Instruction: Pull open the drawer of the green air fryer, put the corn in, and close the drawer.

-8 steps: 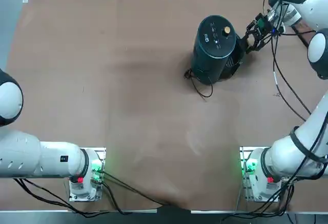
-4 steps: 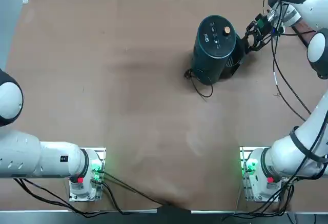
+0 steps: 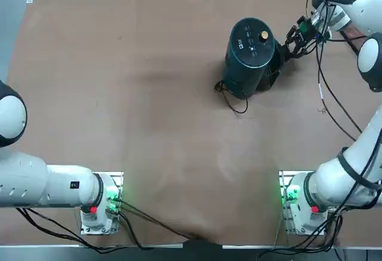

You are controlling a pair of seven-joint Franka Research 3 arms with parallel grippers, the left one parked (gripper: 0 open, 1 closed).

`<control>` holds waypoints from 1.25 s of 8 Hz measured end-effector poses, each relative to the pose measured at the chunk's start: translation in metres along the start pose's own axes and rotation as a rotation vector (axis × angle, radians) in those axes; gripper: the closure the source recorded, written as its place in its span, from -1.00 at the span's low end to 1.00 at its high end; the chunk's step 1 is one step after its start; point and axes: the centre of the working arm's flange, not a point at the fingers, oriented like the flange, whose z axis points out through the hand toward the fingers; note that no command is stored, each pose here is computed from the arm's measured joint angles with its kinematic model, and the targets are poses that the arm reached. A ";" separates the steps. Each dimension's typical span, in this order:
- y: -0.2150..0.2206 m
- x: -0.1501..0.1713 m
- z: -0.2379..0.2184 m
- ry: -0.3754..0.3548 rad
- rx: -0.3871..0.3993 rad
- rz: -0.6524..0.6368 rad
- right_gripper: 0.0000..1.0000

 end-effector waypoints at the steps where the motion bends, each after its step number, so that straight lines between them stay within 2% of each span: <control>1: -0.001 -0.003 0.000 0.001 0.000 -0.005 0.10; 5: -0.013 -0.036 0.004 0.009 -0.007 -0.062 0.10; 10: -0.018 -0.052 0.005 0.013 -0.009 -0.090 0.10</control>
